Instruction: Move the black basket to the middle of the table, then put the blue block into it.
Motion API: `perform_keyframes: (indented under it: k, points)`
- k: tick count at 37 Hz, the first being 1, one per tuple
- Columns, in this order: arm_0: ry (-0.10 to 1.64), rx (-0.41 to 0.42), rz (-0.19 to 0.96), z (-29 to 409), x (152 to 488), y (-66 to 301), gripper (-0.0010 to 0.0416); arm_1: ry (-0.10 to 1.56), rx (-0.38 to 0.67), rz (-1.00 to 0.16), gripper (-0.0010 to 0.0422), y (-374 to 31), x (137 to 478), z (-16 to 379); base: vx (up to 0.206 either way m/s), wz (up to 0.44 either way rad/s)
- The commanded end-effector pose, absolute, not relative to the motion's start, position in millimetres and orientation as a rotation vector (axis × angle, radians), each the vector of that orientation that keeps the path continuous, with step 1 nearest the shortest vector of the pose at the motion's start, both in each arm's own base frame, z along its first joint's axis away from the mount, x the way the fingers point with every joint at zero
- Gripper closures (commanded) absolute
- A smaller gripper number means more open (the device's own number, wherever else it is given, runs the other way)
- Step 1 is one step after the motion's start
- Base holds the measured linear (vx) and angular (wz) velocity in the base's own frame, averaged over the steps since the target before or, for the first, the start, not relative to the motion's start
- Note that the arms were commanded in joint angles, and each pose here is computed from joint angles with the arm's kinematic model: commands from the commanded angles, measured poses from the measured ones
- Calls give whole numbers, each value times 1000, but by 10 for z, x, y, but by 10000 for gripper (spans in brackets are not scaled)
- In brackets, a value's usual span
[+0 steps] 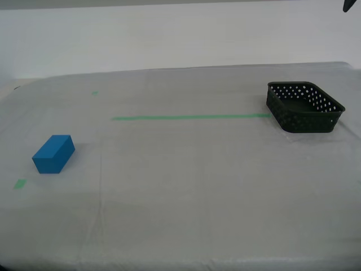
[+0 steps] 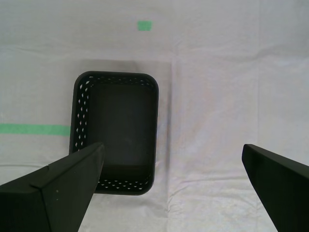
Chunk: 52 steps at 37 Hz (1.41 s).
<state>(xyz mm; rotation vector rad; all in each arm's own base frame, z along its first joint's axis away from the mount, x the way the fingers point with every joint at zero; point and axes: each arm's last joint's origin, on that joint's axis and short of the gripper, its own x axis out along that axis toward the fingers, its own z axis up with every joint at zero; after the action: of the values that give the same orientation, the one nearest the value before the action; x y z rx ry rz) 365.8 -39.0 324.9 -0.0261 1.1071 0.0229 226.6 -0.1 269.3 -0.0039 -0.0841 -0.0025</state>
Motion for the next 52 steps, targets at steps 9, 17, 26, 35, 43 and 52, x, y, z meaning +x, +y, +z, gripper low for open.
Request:
perform_keyframes:
  k: [9,17,26,35,43,52]
  points:
    - [1084,-7,42,3249,3685,-381,5,-91,-2,-4,412,-2,2265,2702,0,0]
    - [1092,-5,43,3205,3719,-379,6,-91,-2,-5,412,-2,2265,2702,0,0]
    - [1155,3,56,3008,3821,-363,5,-90,-2,-5,412,-2,2265,2701,0,0]
    - [1200,6,63,2816,3927,-357,6,-90,-2,-5,412,-3,2265,2701,0,0]
    - [1267,20,81,2556,4039,-364,6,-91,-2,-5,412,-2,2266,2703,0,0]
    - [1300,12,93,2332,4146,-373,6,-90,-2,-5,412,-2,2265,2700,0,0]
